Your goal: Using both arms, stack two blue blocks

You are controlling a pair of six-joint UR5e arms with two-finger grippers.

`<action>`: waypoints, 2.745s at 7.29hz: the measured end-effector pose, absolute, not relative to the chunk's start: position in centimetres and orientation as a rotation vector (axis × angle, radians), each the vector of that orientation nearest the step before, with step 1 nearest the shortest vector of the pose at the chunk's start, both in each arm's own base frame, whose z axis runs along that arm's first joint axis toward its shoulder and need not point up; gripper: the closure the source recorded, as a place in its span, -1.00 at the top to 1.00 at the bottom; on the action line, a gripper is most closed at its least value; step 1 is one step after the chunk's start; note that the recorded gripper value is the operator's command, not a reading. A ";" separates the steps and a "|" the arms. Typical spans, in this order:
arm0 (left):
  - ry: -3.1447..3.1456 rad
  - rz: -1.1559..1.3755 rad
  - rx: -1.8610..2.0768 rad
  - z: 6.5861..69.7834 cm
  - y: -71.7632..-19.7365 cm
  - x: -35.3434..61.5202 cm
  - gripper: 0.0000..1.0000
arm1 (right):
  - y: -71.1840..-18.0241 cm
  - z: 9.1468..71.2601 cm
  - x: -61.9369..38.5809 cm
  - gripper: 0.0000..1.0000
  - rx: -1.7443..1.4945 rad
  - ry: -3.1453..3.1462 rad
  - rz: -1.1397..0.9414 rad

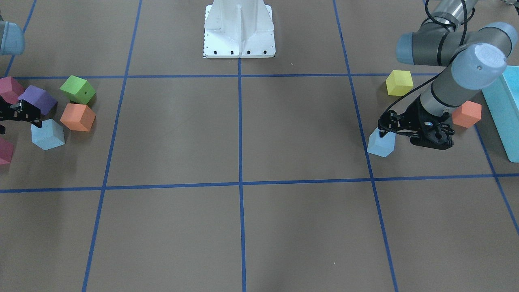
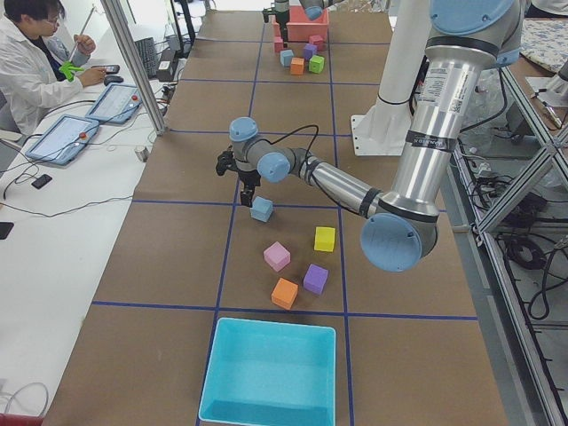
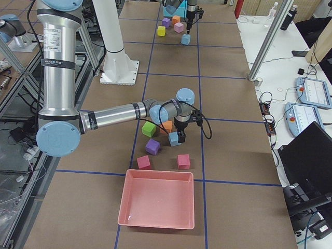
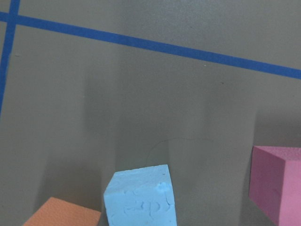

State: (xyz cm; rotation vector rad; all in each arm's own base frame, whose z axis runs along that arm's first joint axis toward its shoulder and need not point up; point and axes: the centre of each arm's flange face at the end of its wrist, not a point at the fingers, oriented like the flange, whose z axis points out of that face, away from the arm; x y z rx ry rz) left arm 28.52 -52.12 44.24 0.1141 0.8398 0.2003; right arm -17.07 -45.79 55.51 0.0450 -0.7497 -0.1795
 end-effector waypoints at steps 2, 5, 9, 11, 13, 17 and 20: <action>0.846 0.203 0.124 45.2 -51.8 28.6 0.98 | -45.2 55.9 -18.8 1.00 0.057 -0.740 -0.148; 0.846 0.202 0.123 45.5 -51.8 28.6 0.98 | -45.0 55.6 -20.4 1.00 0.047 -0.744 -0.127; 0.842 0.199 0.115 46.0 -51.5 28.5 0.98 | -44.6 55.9 -21.7 1.00 0.056 -0.752 -0.156; 0.842 0.199 0.115 46.0 -51.5 28.5 0.98 | -44.5 56.1 -22.0 1.00 0.059 -0.749 -0.175; 0.842 0.198 0.115 46.0 -51.5 28.4 0.98 | -44.5 56.5 -22.0 1.00 0.065 -0.744 -0.204; 0.841 0.197 0.113 46.2 -51.5 28.4 0.98 | -44.4 56.9 -21.8 0.98 0.071 -0.738 -0.228; 0.841 0.198 0.112 46.2 -51.4 28.4 0.98 | -44.6 57.6 -21.9 0.87 0.070 -0.723 -0.237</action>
